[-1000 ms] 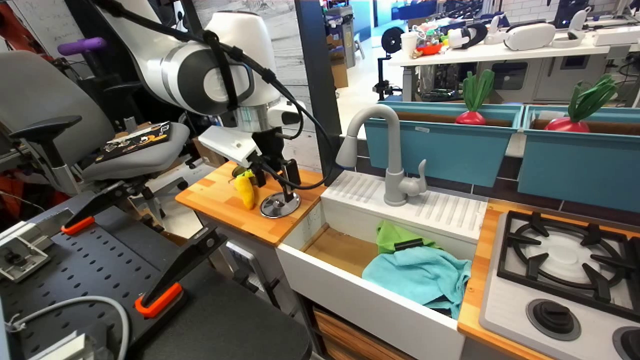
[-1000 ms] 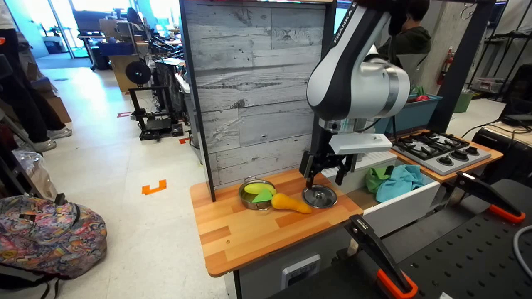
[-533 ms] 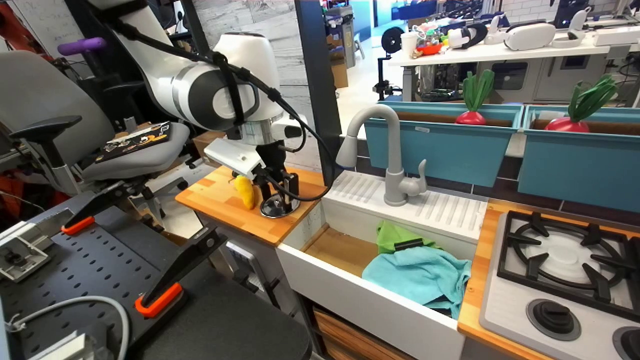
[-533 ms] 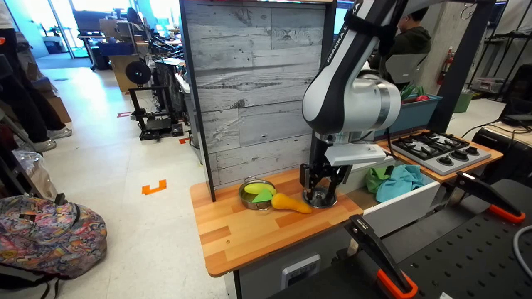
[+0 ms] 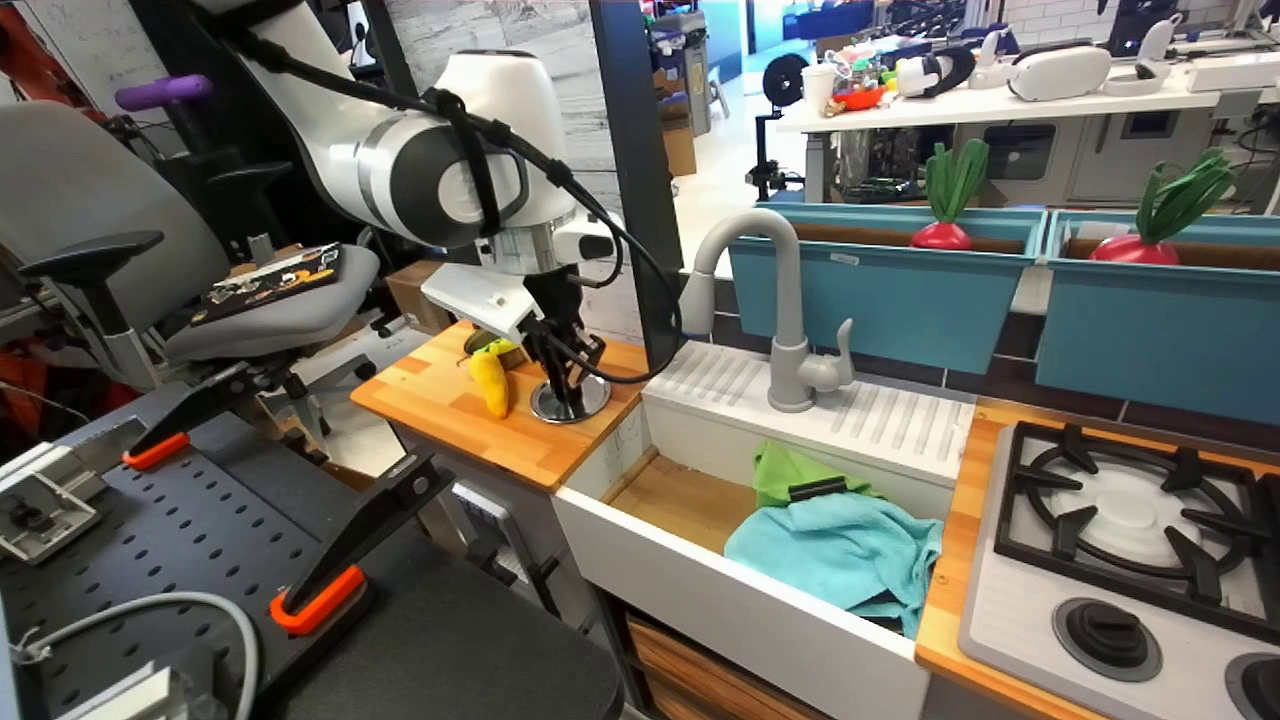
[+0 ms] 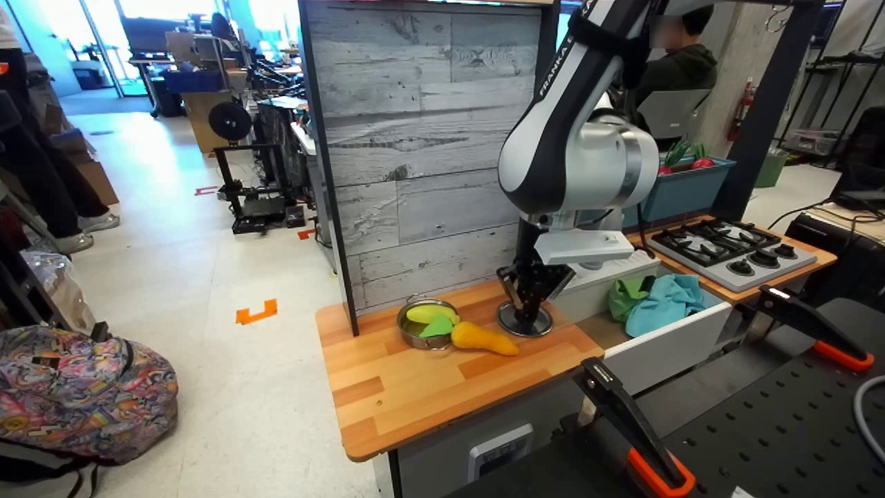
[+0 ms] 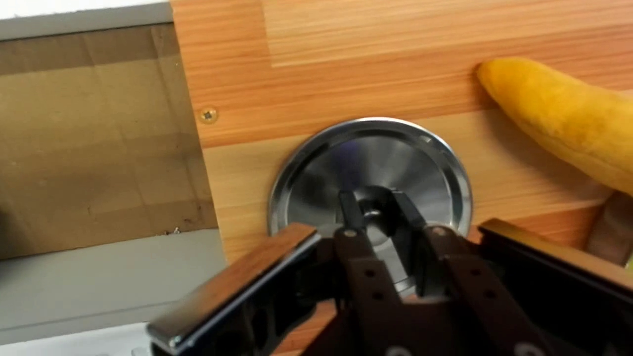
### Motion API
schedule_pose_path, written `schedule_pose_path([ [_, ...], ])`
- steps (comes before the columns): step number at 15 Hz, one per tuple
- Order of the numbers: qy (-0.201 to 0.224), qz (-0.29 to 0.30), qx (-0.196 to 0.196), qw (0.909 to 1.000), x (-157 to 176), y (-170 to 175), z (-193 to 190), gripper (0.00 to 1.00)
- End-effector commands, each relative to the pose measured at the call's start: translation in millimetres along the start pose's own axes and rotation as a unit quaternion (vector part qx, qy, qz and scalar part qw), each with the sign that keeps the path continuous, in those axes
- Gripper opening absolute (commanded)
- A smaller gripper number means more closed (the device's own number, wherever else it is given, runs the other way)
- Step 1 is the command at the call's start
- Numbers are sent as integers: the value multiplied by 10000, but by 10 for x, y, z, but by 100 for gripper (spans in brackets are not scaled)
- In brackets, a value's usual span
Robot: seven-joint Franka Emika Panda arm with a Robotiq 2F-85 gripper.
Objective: Cover the silver pot
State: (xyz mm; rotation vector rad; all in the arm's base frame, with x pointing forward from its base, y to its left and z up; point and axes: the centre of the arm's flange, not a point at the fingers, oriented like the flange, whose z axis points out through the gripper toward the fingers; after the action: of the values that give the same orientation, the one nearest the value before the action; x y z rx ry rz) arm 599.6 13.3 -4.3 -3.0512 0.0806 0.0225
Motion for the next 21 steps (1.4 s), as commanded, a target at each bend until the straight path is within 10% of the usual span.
schedule_pose_path([
  [1, 81, -62, 47, 9999, 33, -11, -78, 5],
  [21, 364, -706, 255, 9965, 37, -978, -731, 5],
])
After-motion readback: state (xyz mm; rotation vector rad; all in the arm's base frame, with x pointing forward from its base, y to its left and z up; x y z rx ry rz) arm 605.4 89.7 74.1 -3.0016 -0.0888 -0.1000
